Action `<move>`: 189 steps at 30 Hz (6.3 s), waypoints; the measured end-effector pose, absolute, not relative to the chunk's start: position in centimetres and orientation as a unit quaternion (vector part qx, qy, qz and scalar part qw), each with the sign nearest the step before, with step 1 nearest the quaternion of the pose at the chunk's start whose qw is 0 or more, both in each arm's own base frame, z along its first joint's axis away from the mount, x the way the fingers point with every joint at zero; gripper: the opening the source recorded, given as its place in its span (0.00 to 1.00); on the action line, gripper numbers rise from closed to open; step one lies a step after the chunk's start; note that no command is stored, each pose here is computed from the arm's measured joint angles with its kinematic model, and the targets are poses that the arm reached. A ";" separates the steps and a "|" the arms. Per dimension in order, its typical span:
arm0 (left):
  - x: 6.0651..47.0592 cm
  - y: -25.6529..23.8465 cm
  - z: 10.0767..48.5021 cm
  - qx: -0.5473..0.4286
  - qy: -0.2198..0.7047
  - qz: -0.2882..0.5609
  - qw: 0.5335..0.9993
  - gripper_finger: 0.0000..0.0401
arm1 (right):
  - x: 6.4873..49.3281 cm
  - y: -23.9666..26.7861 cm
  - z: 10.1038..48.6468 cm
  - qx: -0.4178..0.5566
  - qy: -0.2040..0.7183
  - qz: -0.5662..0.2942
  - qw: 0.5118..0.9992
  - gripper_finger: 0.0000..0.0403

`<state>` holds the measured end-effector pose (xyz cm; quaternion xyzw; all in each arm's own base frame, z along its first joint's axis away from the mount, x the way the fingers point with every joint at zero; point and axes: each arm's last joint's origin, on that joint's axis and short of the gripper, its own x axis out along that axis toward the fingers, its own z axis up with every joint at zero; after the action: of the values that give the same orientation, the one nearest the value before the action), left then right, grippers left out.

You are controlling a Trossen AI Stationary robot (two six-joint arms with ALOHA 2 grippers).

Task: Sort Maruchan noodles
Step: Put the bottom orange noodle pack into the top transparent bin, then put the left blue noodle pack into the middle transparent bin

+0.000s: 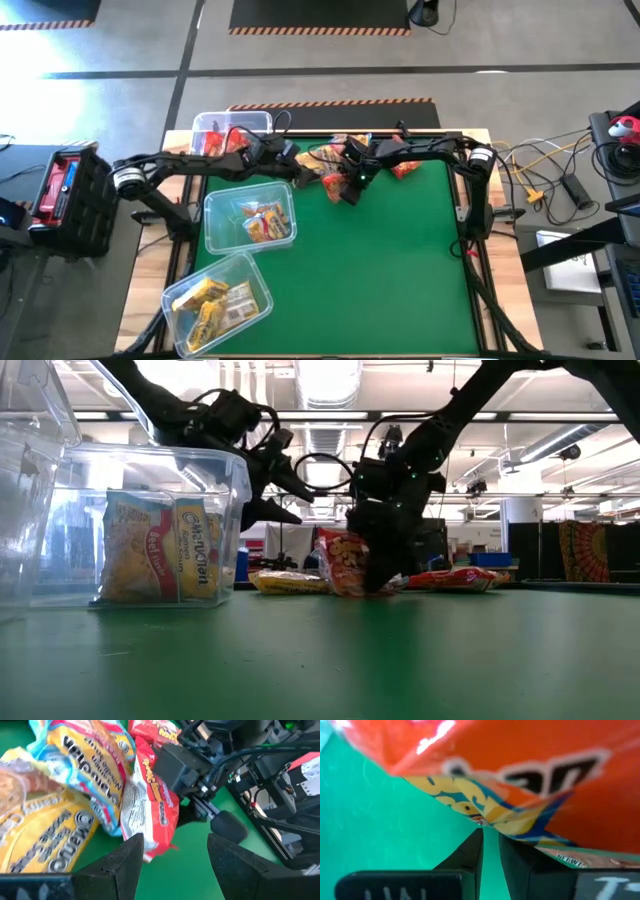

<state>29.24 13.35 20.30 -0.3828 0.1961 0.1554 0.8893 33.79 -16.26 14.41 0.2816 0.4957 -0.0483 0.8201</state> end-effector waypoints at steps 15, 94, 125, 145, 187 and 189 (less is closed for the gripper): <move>31.6 14.5 17.4 -0.304 0.204 0.139 0.920 0.51 | 33.8 -16.3 13.6 0.292 0.463 -0.061 0.834 0.13; 26.7 16.9 26.9 -0.304 0.185 0.156 0.921 0.11 | 24.8 -13.1 29.1 0.205 0.401 -0.197 0.871 0.13; 15.3 18.0 27.8 -0.264 0.335 0.533 0.731 0.11 | 24.6 -13.0 25.0 0.242 0.415 -0.215 0.850 0.13; 16.5 19.5 25.0 -0.281 0.418 0.525 0.687 0.37 | 24.6 -13.0 25.0 0.258 0.412 -0.220 0.846 0.13; 26.8 16.3 28.1 -0.299 0.271 0.254 0.879 0.44 | 32.2 -17.5 13.5 0.301 0.313 -0.240 0.868 0.13; 27.5 16.4 27.5 -0.304 0.272 0.237 0.882 0.44 | 32.0 -17.4 13.2 0.301 0.326 -0.240 0.864 0.13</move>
<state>27.50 16.40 27.50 -0.3038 0.2719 0.2369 0.8818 32.02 -17.40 13.17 0.3006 0.3259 -0.2400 0.8636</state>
